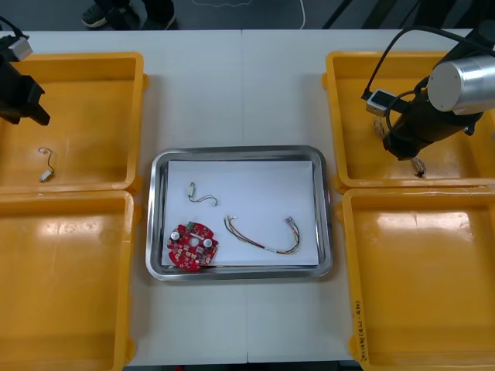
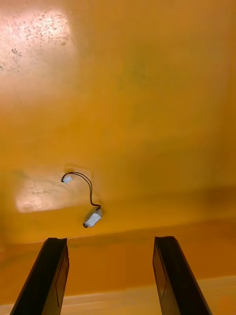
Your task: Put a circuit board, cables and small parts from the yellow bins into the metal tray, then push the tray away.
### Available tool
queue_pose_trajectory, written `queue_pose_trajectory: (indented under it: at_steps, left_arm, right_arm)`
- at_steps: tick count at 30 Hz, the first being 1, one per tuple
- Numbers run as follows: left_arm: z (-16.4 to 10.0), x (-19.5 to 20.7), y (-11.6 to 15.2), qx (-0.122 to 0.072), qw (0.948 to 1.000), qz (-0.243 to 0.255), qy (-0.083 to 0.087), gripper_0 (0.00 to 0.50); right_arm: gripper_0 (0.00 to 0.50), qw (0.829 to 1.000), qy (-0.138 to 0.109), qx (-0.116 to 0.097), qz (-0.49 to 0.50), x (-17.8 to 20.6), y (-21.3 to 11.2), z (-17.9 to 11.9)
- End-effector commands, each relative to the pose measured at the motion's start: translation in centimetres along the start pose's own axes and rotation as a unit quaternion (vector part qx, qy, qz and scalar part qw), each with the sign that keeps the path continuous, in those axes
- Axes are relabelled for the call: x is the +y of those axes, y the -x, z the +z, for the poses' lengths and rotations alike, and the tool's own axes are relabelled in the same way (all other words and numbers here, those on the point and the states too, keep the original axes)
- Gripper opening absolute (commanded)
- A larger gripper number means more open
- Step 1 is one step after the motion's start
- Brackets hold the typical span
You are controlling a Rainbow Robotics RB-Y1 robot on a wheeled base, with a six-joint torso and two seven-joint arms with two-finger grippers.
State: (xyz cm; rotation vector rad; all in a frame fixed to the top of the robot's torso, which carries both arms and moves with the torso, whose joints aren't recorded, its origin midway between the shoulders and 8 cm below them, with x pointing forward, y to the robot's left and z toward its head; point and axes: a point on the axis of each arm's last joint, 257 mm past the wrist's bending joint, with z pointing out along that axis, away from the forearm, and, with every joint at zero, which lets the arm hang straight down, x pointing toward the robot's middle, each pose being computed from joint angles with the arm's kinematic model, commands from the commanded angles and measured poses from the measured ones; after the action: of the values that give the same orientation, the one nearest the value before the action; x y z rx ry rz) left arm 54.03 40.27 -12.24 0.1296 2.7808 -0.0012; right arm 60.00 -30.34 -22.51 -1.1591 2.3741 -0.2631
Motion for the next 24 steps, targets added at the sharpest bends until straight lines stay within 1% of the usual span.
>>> queue_pose_trajectory:
  at_steps: [1,2,3,5,7,11,14,19,24]
  left_arm:
    - [-2.2,3.9,0.3,-0.018,0.9957,0.083,0.037,0.500]
    - [-2.2,3.9,0.3,-0.018,0.9957,0.083,0.037,0.500]
    - [-1.7,4.2,0.0,-0.016,0.9952,0.087,0.041,0.500]
    - [-1.2,4.6,-0.2,-0.018,0.9950,0.087,0.045,0.500]
    - [-0.5,5.0,-0.3,-0.021,0.9949,0.087,0.048,0.500]
    - [0.3,5.4,-0.8,-0.021,0.9946,0.088,0.050,0.500]
    - [0.9,5.7,-1.4,-0.015,0.9946,0.089,0.051,0.500]
    - [2.8,5.8,-2.6,-0.008,0.9948,0.090,0.046,0.500]
    - [4.3,5.7,-3.2,-0.008,0.9945,0.094,0.045,0.500]
  right_arm:
    - [0.000,1.000,-0.003,0.011,-0.014,0.3,-0.9,0.6]
    - [0.000,1.000,-0.003,0.011,-0.014,0.3,-0.9,0.6]
    - [0.000,1.000,-0.003,0.011,-0.010,0.3,-0.9,0.5]
    - [0.000,1.000,-0.005,0.010,-0.008,0.0,-0.8,0.3]
    - [0.000,1.000,-0.001,0.011,-0.001,-0.1,-0.8,-0.1]
    - [0.000,1.000,0.008,0.011,0.009,-0.6,-0.3,-1.4]
    - [0.000,1.000,0.018,0.012,0.014,-0.8,0.3,-2.8]
    - [0.000,0.999,0.037,0.010,0.024,-1.0,2.0,-5.8]
    - [0.000,0.998,0.048,0.015,0.046,-0.5,3.5,-8.1]
